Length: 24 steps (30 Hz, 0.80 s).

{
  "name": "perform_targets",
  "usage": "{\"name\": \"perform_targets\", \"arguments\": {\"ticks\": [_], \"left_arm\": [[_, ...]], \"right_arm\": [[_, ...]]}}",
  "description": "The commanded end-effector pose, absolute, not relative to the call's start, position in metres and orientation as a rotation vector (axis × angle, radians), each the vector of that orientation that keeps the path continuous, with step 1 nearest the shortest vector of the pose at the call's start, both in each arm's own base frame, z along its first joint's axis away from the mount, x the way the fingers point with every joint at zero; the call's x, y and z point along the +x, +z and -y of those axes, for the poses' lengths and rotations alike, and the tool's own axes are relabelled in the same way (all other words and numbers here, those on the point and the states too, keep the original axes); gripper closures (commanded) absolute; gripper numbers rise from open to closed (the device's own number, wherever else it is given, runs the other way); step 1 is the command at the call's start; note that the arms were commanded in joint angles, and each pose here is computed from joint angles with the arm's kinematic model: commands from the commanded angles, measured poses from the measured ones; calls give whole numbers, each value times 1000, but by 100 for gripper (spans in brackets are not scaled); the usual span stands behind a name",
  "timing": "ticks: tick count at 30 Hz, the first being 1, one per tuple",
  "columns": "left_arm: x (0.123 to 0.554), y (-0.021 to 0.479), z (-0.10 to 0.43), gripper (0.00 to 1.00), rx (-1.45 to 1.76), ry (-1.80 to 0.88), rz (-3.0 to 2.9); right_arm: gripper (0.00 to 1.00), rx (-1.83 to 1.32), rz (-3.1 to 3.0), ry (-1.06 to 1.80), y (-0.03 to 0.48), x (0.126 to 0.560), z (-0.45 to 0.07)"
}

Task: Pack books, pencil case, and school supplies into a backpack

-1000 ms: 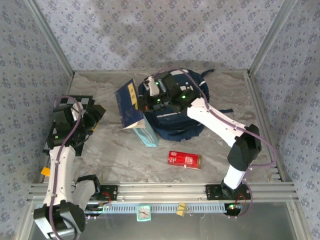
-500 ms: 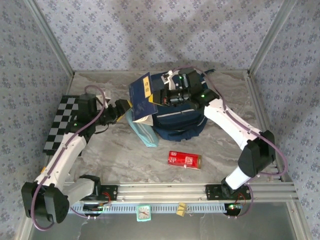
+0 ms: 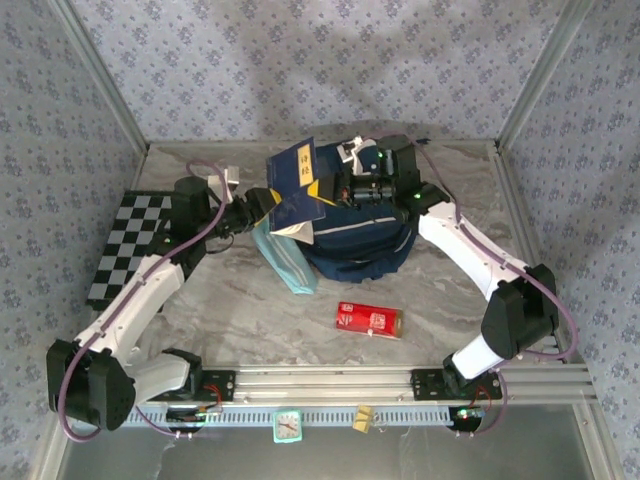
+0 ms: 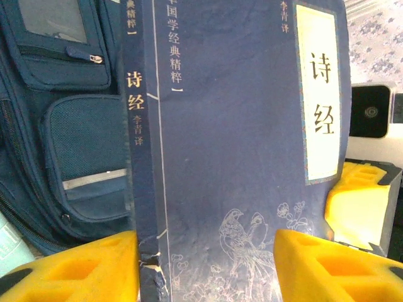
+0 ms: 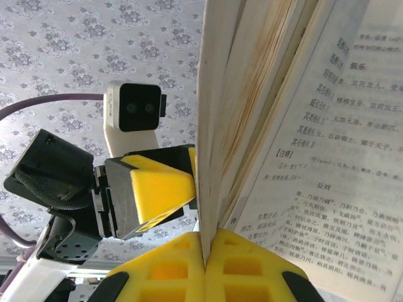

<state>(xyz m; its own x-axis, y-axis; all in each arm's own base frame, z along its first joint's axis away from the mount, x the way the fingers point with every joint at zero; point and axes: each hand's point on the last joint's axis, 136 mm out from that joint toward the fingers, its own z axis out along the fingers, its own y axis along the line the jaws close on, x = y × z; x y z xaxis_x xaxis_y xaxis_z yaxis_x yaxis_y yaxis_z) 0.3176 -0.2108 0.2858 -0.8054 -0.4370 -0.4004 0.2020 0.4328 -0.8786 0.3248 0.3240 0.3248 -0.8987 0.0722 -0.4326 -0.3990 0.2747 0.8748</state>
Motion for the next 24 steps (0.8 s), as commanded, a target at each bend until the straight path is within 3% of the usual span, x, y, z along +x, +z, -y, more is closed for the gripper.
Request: {"name": "perform_targets", "arguments": {"ticks": [1, 8, 12, 19, 21, 24], "left_arm": [[320, 324, 221, 44, -120, -1441, -1986], [324, 323, 229, 41, -131, -1472, -1991], [323, 329, 235, 46, -117, -1522, -1967], [324, 331, 234, 66, -119, -1509, -1962], [326, 331, 233, 77, -128, -1508, -1958], [330, 330, 232, 83, -153, -1503, -1948]], "right_arm": [[100, -360, -2062, 1708, 353, 314, -320], [100, -352, -2011, 1721, 362, 317, -317], [100, -319, -2046, 1729, 344, 324, -315], [100, -258, -2115, 1694, 316, 331, -306], [94, -254, -2132, 1689, 312, 330, -305], [85, -248, -2156, 1673, 305, 330, -304]]}}
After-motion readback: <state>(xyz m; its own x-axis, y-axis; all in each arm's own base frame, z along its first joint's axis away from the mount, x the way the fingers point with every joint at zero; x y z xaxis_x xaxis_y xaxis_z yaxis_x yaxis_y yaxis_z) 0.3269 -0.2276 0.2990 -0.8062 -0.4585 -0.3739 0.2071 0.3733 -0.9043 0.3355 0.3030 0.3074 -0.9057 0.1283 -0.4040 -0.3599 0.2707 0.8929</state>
